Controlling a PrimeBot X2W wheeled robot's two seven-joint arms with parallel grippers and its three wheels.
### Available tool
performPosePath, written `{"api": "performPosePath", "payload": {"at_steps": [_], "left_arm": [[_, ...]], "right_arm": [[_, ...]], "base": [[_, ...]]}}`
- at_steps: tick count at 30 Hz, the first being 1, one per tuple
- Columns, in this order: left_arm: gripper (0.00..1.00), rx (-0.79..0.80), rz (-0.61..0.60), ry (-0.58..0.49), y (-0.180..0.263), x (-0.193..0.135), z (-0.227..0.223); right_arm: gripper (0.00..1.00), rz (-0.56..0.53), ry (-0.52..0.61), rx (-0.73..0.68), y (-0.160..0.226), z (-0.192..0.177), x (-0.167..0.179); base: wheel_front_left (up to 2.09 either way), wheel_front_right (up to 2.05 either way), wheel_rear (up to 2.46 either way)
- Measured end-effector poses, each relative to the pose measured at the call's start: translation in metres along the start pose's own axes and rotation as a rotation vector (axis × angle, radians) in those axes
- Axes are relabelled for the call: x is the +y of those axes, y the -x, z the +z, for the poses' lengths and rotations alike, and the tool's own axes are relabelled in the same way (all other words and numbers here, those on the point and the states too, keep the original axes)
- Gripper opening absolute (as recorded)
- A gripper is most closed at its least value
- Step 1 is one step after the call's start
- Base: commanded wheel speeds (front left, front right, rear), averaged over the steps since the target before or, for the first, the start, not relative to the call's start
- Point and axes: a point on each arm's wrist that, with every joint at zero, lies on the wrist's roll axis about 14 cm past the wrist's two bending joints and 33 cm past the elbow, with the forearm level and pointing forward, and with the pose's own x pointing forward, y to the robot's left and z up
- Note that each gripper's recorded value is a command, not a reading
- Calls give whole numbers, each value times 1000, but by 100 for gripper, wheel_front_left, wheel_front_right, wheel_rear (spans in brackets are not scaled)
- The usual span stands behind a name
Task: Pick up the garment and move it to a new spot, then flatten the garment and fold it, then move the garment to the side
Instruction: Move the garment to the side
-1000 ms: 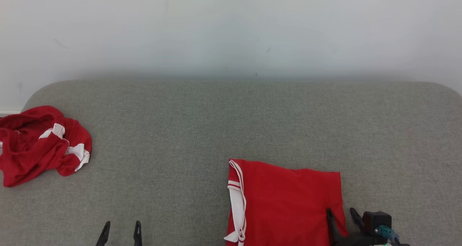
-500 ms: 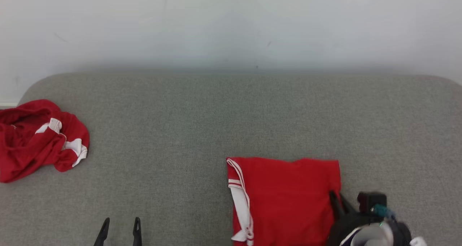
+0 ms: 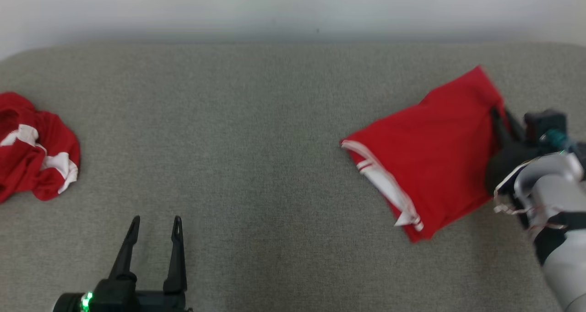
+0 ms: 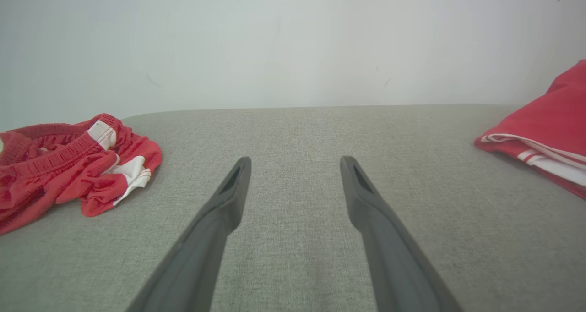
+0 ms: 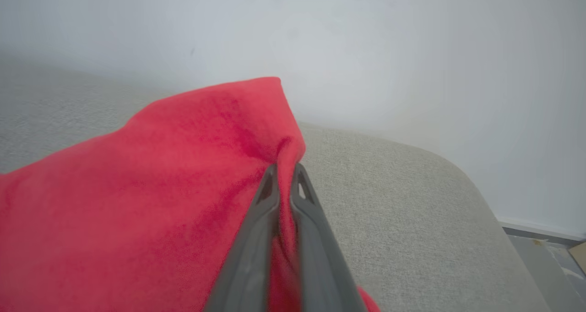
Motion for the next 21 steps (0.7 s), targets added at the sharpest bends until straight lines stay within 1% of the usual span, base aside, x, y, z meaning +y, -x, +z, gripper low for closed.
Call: {"api": "performPosePath", "payload": {"at_steps": [2,7,15,21], "left_arm": [[100,-8,-7,0,-9,-2,1],[100,-14,-26,-7,-28,-4,-2],[100,-38,-55,-12,-55,-8,-5],[100,-55,-55,-34,-71,-2,-8]], "right_arm": [[0,-21,55,7,-10,5,-19],[0,-66,145,38,-29,7,-55],[0,-175,230,99,-37,2,-120],[0,-228,286,119,-41,2,-152]], "base": [[0,0,0],[0,0,0],[0,0,0],[0,0,0]]}}
